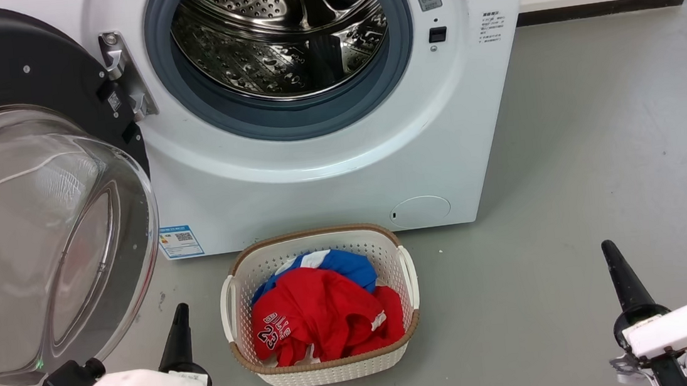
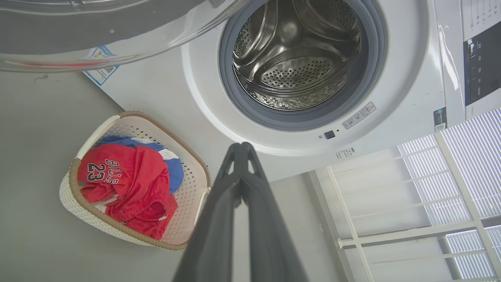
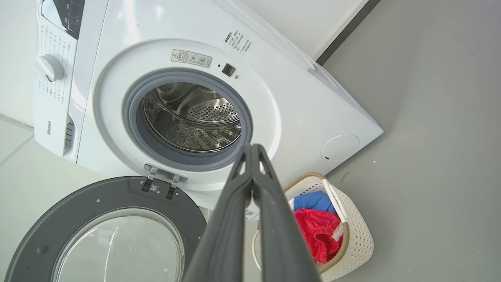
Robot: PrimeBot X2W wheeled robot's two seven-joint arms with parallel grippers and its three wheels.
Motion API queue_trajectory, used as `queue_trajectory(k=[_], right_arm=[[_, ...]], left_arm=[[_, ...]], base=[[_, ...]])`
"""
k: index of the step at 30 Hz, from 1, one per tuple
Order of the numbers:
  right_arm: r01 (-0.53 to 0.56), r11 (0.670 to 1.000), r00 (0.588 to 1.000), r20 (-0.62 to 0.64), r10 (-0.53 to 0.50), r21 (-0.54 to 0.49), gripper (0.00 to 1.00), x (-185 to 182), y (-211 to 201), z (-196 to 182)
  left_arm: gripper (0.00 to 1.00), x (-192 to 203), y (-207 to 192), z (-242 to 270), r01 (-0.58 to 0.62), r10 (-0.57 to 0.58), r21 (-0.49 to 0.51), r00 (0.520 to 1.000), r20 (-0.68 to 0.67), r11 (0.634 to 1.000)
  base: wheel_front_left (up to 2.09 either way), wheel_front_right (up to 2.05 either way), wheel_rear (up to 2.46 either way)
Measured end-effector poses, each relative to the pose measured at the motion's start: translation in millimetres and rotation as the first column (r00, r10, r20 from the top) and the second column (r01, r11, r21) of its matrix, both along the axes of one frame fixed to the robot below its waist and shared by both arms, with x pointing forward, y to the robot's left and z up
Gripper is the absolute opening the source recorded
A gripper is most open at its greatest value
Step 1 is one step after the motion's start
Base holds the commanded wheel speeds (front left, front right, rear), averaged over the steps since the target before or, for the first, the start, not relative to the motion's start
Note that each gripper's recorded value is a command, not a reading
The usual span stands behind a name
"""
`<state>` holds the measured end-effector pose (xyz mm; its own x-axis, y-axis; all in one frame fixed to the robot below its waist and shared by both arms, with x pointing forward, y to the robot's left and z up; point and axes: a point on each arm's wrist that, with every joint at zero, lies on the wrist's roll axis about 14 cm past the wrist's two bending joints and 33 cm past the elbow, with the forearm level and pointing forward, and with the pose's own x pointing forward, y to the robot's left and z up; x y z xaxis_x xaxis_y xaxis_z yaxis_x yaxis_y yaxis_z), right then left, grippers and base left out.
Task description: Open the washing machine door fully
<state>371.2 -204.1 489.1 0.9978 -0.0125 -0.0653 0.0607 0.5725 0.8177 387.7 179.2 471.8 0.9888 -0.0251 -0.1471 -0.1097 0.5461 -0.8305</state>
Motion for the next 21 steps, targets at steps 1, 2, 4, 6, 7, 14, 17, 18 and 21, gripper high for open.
queue_trajectory(k=[1,2,4,6,7,14,17,18,21], right_arm=[[-0.001,1.0,1.0,0.0,0.001,0.012,0.0,0.4,0.3,0.2],[0.0,1.0,1.0,0.002,0.0,0.025,0.0,0.9,0.3,0.7],[0.002,0.999,1.0,0.004,-0.002,0.049,0.0,1.6,0.2,1.3],[0.003,0.998,1.0,0.005,-0.003,0.068,0.0,2.3,0.2,1.9],[0.003,0.997,1.0,0.006,-0.003,0.08,0.0,2.9,0.3,2.4],[0.009,0.988,1.0,0.009,-0.01,0.156,0.0,4.0,0.0,2.8],[0.008,0.983,1.0,0.009,-0.01,0.186,0.0,4.4,0.3,2.8],[0.008,0.981,1.0,0.008,-0.01,0.195,0.0,4.6,0.5,2.8],[0.012,0.974,1.0,0.01,-0.014,0.226,0.0,4.9,0.2,2.9]], left_arm=[[0.0,0.0,0.3,0.5,-0.003,0.003,-0.011,1.0,0.002,1.0],[0.0,-0.1,0.4,0.6,-0.004,0.004,-0.022,1.0,0.001,1.0],[0.0,-0.1,0.9,0.9,-0.007,0.007,-0.046,1.0,0.001,0.999],[0.0,-0.2,1.2,1.7,-0.007,0.008,-0.066,1.0,0.003,0.998],[0.0,-0.2,1.4,2.1,-0.008,0.009,-0.077,1.0,0.004,0.997],[0.0,-0.2,4.6,4.7,-0.021,0.023,-0.147,1.0,0.01,0.989],[0.0,-0.1,5.5,5.7,-0.025,0.027,-0.176,1.0,0.012,0.984],[0.0,0.4,5.7,6.9,-0.025,0.028,-0.186,0.999,0.016,0.982],[0.0,1.5,6.4,9.9,-0.025,0.031,-0.213,0.999,0.025,0.977]], base=[[0.0,0.0,0.0],[0.0,0.0,0.0],[0.0,0.0,0.0],[0.0,0.0,0.0],[0.0,0.0,0.0],[0.0,0.0,0.0],[0.0,0.0,0.0],[0.0,0.0,0.0],[0.0,0.0,0.0]])
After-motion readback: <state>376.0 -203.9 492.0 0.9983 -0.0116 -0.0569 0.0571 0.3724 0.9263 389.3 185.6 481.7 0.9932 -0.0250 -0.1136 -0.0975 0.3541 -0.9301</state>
